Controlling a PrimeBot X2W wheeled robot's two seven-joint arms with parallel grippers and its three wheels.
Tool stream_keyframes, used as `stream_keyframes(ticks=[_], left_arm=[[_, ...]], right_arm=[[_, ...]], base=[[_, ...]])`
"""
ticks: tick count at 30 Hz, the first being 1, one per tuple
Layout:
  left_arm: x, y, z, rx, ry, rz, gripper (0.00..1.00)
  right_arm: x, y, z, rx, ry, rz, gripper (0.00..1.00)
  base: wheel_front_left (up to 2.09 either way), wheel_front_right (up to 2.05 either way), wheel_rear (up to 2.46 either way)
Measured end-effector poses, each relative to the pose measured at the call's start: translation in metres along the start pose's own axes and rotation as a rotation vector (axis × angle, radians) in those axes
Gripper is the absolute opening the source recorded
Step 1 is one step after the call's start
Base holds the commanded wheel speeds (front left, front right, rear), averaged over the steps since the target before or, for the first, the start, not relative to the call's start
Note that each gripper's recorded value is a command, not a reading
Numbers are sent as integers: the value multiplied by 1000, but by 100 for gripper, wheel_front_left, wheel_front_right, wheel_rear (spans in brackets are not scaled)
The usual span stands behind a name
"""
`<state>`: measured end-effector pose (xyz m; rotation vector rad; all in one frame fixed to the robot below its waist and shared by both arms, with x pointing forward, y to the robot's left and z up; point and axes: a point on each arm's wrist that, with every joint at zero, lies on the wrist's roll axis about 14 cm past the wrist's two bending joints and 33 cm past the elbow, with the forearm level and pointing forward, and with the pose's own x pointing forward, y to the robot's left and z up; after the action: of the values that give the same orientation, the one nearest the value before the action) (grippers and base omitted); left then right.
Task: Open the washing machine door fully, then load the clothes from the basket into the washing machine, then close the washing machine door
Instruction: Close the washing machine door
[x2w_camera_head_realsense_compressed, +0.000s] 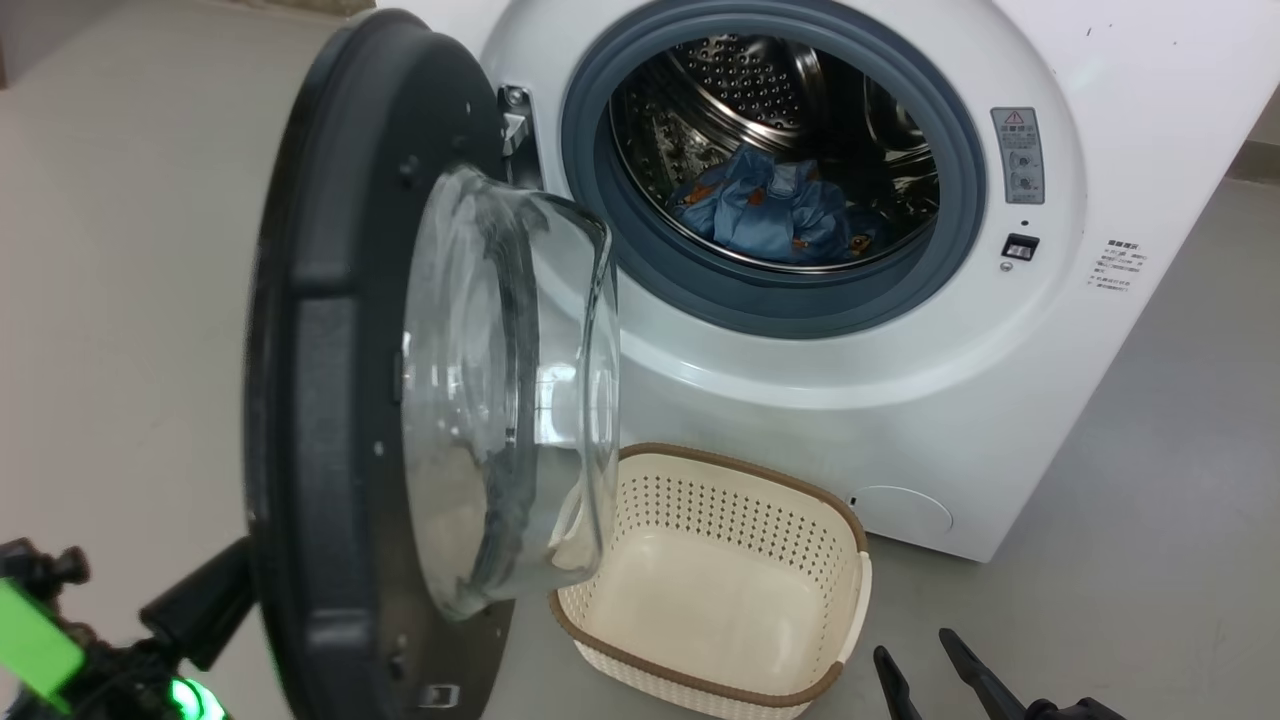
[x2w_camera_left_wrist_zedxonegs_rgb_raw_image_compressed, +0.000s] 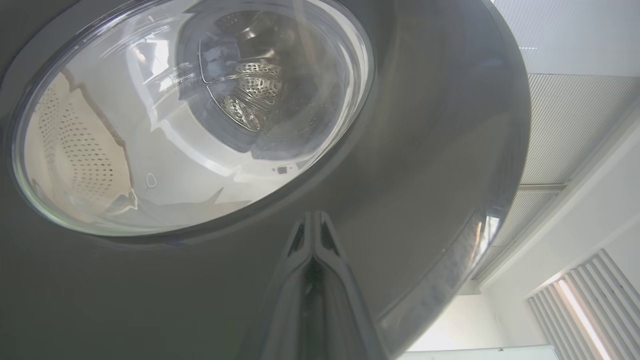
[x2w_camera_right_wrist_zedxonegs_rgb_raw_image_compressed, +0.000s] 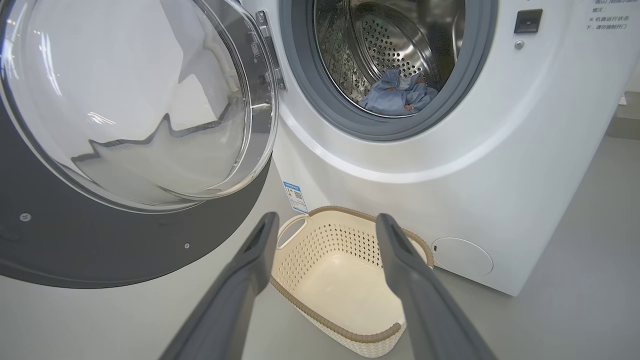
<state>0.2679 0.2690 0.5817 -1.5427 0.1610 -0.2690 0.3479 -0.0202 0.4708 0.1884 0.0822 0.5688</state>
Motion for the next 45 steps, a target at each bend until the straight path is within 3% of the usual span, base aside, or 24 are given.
stream_keyframes(ticks=[10,19,45], left_arm=[[30,-12,-44,25,89,-60,0],[64,-15,-80,-16,153,-129,0],[177,-20,-150,-39,335,-192,0]], right_arm=[[-3,-3,0,5,-3,-14,100],[-11,-13,2,4,-11,-56,100],[-53,-58,6,14,-39,-250,100]], base=[[0,0,0],[0,0,0],[0,0,0]])
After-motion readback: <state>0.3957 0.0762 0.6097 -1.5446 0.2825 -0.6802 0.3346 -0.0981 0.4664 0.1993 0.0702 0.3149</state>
